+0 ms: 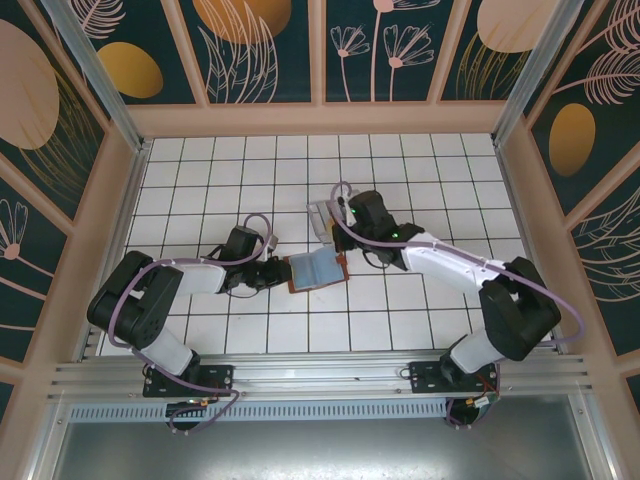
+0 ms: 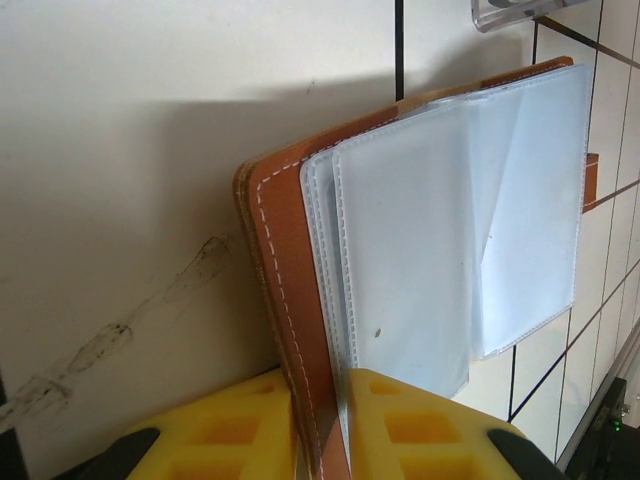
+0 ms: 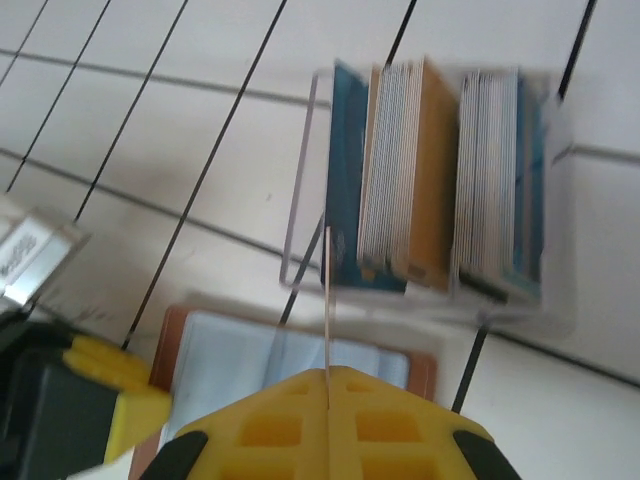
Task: Put the credit cards into the card holder
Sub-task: Insert the credit card into the card slot.
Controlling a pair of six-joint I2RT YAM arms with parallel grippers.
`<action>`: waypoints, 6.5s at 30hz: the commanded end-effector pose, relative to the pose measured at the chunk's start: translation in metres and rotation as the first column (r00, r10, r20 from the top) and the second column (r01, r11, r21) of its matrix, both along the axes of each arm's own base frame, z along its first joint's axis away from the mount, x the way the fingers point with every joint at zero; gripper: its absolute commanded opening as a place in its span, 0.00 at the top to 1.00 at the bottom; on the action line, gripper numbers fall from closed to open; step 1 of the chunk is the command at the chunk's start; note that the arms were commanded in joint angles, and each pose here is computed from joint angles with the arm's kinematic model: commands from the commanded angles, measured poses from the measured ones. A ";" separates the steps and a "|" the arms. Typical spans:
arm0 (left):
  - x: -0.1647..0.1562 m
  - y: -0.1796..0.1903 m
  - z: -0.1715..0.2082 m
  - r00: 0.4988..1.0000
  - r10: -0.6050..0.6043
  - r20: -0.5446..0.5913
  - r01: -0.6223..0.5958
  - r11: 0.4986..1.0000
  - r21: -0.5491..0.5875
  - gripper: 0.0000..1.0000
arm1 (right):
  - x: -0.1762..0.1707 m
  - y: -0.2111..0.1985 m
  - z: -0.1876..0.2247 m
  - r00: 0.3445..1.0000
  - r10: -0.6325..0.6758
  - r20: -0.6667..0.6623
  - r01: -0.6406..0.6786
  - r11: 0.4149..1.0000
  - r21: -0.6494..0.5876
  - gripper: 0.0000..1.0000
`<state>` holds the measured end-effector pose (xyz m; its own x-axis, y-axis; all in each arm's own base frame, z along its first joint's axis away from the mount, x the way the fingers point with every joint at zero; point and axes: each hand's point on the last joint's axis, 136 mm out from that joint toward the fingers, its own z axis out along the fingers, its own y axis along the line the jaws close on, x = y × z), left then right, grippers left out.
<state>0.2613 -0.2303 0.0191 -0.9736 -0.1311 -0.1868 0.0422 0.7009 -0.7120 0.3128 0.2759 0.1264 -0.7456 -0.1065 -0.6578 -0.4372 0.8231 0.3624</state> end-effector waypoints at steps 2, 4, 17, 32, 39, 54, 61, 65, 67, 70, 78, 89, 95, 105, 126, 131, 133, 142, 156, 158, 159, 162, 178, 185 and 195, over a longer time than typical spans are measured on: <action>0.000 0.004 -0.003 1.000 0.000 0.000 0.000 1.000 0.025 0.81 | -0.027 0.018 0.003 0.983 0.162 -0.085 -0.135 0.956 0.262 1.00; 0.000 0.005 -0.003 1.000 0.003 0.003 -0.003 1.000 0.027 0.81 | -0.035 0.021 -0.003 0.973 0.197 -0.117 -0.156 0.944 0.291 1.00; 0.000 0.006 -0.004 1.000 0.004 0.006 -0.005 0.999 0.033 0.83 | -0.048 0.029 -0.041 0.941 0.237 -0.242 -0.121 0.903 0.412 1.00; 0.001 0.004 -0.011 1.000 -0.001 -0.025 0.002 0.999 0.041 1.00 | -0.045 0.012 -0.072 0.937 0.157 -0.312 -0.016 0.912 0.411 1.00; 0.001 0.004 -0.012 1.000 -0.002 -0.030 0.003 0.999 0.043 1.00 | -0.047 0.006 -0.076 0.937 0.135 -0.322 0.019 0.901 0.434 1.00; -0.001 0.006 -0.014 1.000 -0.004 -0.031 0.006 0.998 0.055 1.00 | -0.040 0.007 -0.087 0.924 0.088 -0.373 0.101 0.883 0.458 1.00; -0.002 0.008 -0.015 1.000 -0.003 -0.028 0.005 0.998 0.061 1.00 | -0.043 0.005 -0.094 0.916 0.081 -0.393 0.108 0.893 0.437 1.00; -0.004 0.006 -0.014 0.999 -0.004 -0.034 0.006 0.999 0.045 1.00 | -0.041 -0.001 -0.092 0.921 0.038 -0.387 0.144 0.891 0.431 1.00; -0.004 0.007 -0.014 1.000 -0.003 -0.028 0.005 0.999 0.052 1.00 | -0.039 -0.003 -0.090 0.928 0.020 -0.372 0.152 0.891 0.428 1.00; -0.004 0.007 -0.013 1.000 -0.003 -0.029 0.005 0.999 0.052 1.00 | -0.038 -0.007 -0.090 0.927 -0.009 -0.375 0.177 0.892 0.417 1.00; -0.002 0.004 -0.010 1.000 -0.010 -0.030 0.011 0.999 0.042 1.00 | -0.043 0.012 -0.089 0.922 0.076 -0.380 0.120 0.876 0.467 1.00; -0.003 0.008 -0.012 0.999 0.000 -0.033 0.003 0.998 0.066 1.00 | -0.048 0.016 -0.072 0.944 0.127 -0.305 0.058 0.844 0.532 1.00; -0.003 0.010 -0.013 0.999 0.006 -0.033 -0.004 0.997 0.071 1.00 | -0.049 0.017 -0.065 0.951 0.153 -0.270 0.032 0.818 0.575 1.00; -0.003 0.007 -0.012 0.999 -0.002 -0.032 0.004 0.998 0.057 1.00 | -0.049 0.019 -0.091 0.931 0.151 -0.331 0.053 0.845 0.532 1.00; -0.007 0.010 -0.016 0.999 -0.006 -0.040 0.009 0.998 0.067 1.00 | -0.019 0.028 -0.086 0.962 0.064 -0.264 0.092 0.837 0.539 1.00; -0.009 0.009 -0.016 0.999 -0.007 -0.040 0.009 0.999 0.053 1.00 | -0.025 0.038 -0.081 0.959 0.066 -0.277 0.104 0.824 0.557 1.00; -0.009 0.010 -0.016 0.999 -0.003 -0.038 0.005 0.998 0.058 1.00 | -0.027 0.040 -0.084 0.955 0.047 -0.294 0.130 0.824 0.551 1.00; -0.009 0.007 -0.012 0.999 -0.010 -0.036 0.011 0.999 0.038 1.00 | -0.034 0.046 -0.088 0.953 0.020 -0.302 0.166 0.800 0.576 1.00; -0.007 0.007 -0.005 1.000 0.001 -0.025 0.000 0.999 0.032 1.00 | -0.035 0.031 -0.098 0.962 -0.082 -0.261 0.166 0.933 0.320 0.75; -0.008 0.009 -0.006 1.000 0.000 -0.022 0.001 0.999 0.045 1.00 | -0.035 0.027 -0.098 0.967 -0.076 -0.244 0.143 0.952 0.271 0.72; -0.009 0.009 -0.007 1.000 0.000 -0.025 0.002 0.999 0.047 1.00 | -0.035 0.027 -0.097 0.968 -0.069 -0.242 0.132 0.959 0.253 0.70; -0.009 0.007 -0.006 0.999 -0.008 -0.033 0.009 0.999 0.032 1.00 | -0.036 0.027 -0.098 0.968 -0.059 -0.245 0.112 0.972 0.208 0.67; -0.009 0.006 -0.006 1.000 0.000 -0.023 0.001 1.000 0.019 1.00 | -0.043 0.048 -0.096 0.962 0.021 -0.273 0.051 0.965 0.256 0.94; -0.009 0.005 -0.005 1.000 0.004 -0.025 -0.004 1.000 0.006 1.00 | -0.044 0.060 -0.100 0.953 0.015 -0.302 0.081 0.950 0.301 0.98; -0.011 0.006 -0.006 1.000 -0.002 -0.025 0.003 1.000 0.009 1.00 | -0.042 0.041 -0.095 0.966 -0.030 -0.255 0.088 0.972 0.220 0.79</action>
<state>0.2617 -0.2264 0.0176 -0.9718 -0.1427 -0.1876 0.0328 0.7065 -0.7069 0.2744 0.3277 0.0348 -0.8959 0.1001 -0.4328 -0.2580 0.6760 0.6903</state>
